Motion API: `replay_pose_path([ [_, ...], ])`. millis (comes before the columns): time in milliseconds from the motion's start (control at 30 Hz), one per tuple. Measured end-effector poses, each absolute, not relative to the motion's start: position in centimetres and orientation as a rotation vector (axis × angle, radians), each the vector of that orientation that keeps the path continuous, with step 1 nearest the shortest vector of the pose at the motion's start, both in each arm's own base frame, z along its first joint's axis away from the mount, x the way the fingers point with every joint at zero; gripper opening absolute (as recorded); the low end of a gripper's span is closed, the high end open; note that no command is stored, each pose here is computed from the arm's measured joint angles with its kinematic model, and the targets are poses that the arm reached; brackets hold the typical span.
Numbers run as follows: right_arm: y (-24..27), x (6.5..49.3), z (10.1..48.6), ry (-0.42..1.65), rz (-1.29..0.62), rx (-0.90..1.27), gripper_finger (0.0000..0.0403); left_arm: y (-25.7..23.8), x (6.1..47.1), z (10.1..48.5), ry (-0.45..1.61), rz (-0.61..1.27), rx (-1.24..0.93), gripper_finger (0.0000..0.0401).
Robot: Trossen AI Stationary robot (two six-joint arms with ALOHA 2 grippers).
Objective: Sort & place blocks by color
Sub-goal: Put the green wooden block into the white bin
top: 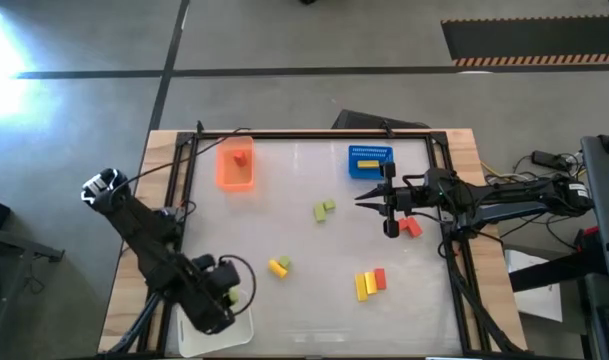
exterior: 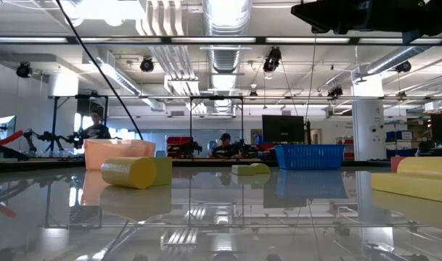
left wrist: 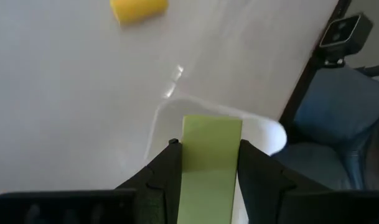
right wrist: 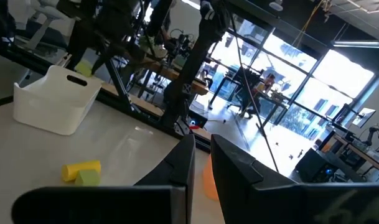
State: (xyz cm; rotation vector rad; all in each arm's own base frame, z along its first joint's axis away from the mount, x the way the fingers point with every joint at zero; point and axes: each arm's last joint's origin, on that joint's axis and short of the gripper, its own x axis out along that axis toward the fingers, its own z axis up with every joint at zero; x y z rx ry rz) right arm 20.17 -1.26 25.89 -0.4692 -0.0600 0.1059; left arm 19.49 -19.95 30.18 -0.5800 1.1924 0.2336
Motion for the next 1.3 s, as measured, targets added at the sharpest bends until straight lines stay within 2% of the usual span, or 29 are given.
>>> replay_pose_path([
  [367,-1.3,20.2,25.9,-0.06,0.106,-0.468,0.0043,-21.8,17.3,25.2,1.259,0.241,-0.654,0.0106],
  [933,-1.3,20.2,25.9,-0.06,0.106,-0.464,0.0043,-22.7,17.6,19.1,1.378,0.278,-0.546,0.0106],
  [1233,-1.3,20.2,25.9,-0.06,0.106,-0.464,0.0043,-23.2,17.9,18.0,1.413,0.268,-0.49,0.0107],
  [1300,-1.3,20.2,25.9,-0.06,0.106,-0.464,0.0043,-23.3,17.9,18.0,1.412,0.266,-0.492,0.0123],
])
